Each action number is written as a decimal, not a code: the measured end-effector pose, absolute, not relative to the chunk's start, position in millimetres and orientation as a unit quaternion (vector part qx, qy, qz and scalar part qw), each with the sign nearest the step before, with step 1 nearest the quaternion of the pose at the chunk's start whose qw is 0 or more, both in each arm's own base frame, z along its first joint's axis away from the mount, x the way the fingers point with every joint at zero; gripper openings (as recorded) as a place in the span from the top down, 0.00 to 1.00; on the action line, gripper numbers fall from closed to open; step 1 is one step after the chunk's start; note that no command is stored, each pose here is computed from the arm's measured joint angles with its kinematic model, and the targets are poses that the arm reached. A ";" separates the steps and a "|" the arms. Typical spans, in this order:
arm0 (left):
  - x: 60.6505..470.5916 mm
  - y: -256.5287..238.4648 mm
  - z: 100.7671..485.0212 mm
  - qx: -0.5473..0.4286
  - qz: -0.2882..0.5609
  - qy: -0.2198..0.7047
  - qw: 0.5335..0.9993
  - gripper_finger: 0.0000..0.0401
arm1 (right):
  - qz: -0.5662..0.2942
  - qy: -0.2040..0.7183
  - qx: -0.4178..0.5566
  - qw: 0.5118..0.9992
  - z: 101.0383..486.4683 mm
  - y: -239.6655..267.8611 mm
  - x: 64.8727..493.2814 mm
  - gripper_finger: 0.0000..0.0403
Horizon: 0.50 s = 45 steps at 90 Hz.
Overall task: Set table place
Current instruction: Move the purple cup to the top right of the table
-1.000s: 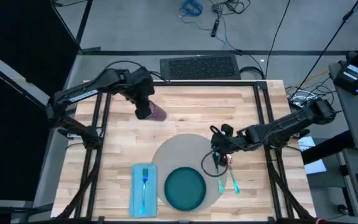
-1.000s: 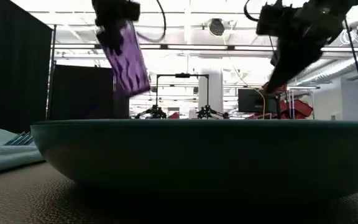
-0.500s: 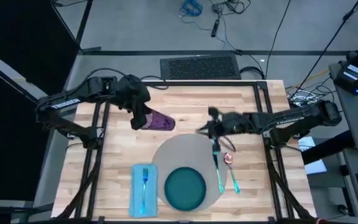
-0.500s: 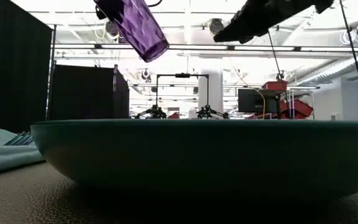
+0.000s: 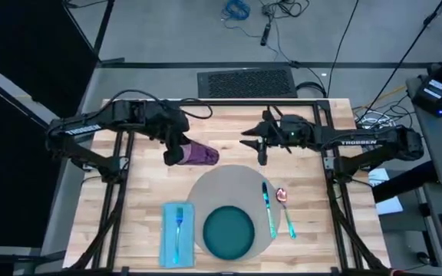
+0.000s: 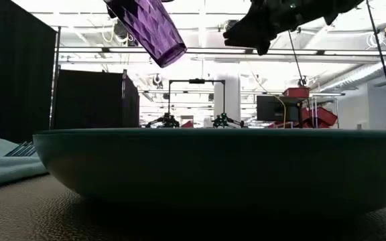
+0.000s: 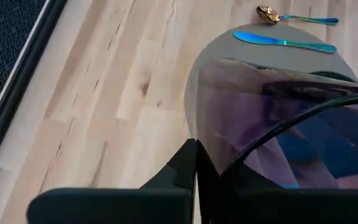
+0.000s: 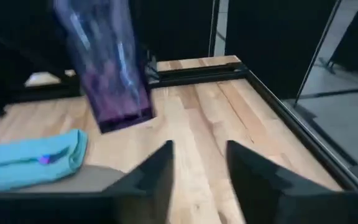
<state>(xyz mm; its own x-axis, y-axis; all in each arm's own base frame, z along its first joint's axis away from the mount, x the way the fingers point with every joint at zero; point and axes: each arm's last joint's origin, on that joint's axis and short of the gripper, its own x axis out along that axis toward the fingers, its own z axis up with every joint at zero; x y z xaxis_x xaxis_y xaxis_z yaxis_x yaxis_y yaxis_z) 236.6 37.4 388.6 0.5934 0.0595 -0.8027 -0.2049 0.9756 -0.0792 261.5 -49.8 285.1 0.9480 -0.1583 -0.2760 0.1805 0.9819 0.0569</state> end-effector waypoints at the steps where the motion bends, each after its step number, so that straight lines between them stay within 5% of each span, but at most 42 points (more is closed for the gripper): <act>1: 236.5 37.4 388.6 -0.081 0.074 0.445 0.889 1.00 | -0.087 0.136 0.044 0.986 285.0 -50.1 261.5 0.55; 27: 237.4 43.1 388.4 -0.063 0.082 0.443 0.891 1.00 | -0.094 0.151 0.107 0.978 273.0 -52.1 270.5 0.07; 45: 248.7 53.0 383.6 -0.063 0.081 0.436 0.894 1.00 | -0.040 0.145 0.098 0.984 275.6 -38.8 283.5 0.04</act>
<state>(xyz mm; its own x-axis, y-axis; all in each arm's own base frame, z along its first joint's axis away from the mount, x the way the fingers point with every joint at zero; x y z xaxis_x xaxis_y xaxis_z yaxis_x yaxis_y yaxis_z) 248.7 53.0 383.6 0.6066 0.0893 -0.7900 -0.2000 0.9789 -0.0430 283.5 -38.8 275.6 0.9546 -0.0500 -0.2936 0.1072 0.9775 0.1819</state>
